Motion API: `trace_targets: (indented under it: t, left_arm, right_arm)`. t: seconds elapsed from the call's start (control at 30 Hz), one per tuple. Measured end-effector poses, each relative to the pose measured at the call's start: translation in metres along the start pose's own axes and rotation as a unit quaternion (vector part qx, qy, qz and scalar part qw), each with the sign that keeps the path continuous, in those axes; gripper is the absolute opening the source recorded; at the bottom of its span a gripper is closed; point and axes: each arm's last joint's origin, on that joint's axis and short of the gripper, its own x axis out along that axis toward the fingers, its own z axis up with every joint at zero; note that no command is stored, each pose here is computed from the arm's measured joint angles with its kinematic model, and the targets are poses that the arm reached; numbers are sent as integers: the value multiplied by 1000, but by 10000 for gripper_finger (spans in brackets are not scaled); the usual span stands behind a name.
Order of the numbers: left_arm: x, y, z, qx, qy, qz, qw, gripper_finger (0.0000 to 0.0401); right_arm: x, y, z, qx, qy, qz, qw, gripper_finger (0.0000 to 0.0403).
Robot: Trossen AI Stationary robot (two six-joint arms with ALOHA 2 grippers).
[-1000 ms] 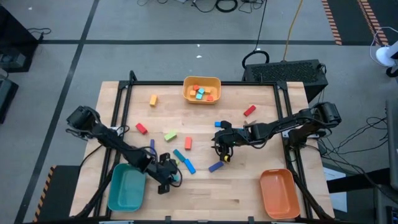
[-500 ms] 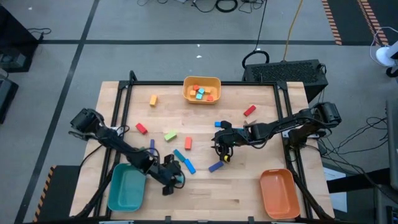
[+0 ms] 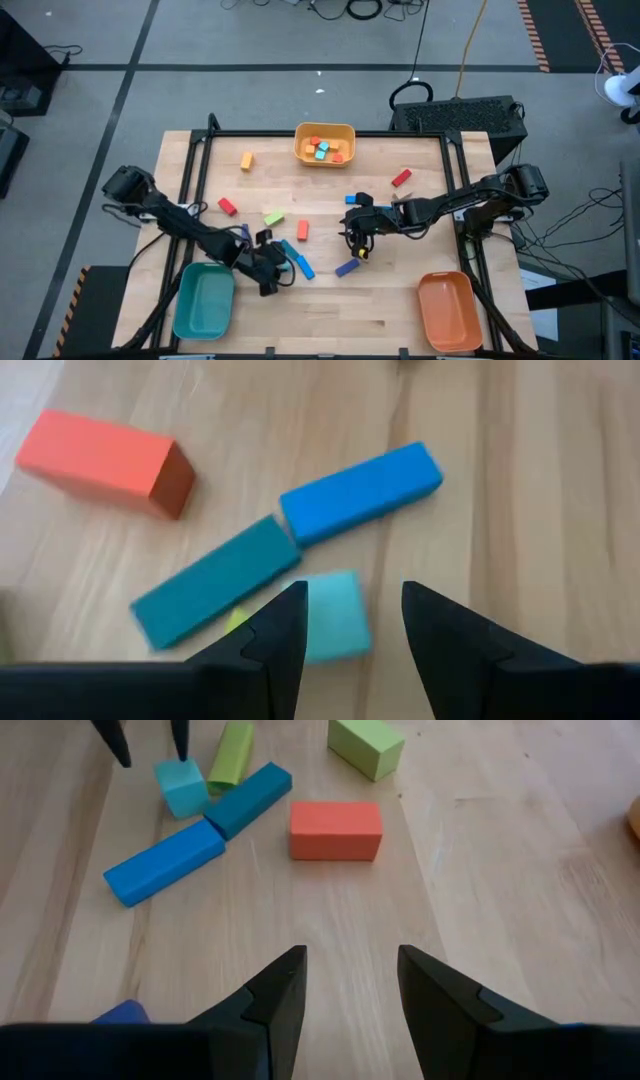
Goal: Sort blocks by size
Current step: Put the blue square block into the yellow bin
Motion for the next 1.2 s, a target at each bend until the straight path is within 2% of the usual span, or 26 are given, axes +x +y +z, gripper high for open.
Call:
trace_targets:
  t: [0.13,0.37,0.47,0.87,1.07,1.2]
  left_arm:
    - [3,-1,-3,3,11,-5,1000,191]
    - [10,-1,-4,0,15,4,1000,291]
    - [14,2,-6,0,23,13,1000,319]
    - [14,5,-3,-1,4,38,999,326]
    - [16,9,-10,61,19,40,997,312]
    - [17,10,-12,81,21,39,996,294]
  right_arm:
    - [0,0,0,0,-2,0,1000,143]
    - [0,0,0,0,-1,0,1000,143]
    - [0,0,0,0,-1,0,1000,143]
    - [0,0,0,0,-1,0,1000,143]
    - [0,0,0,0,-1,0,1000,143]
    - [0,2,0,-2,-1,2,1000,143]
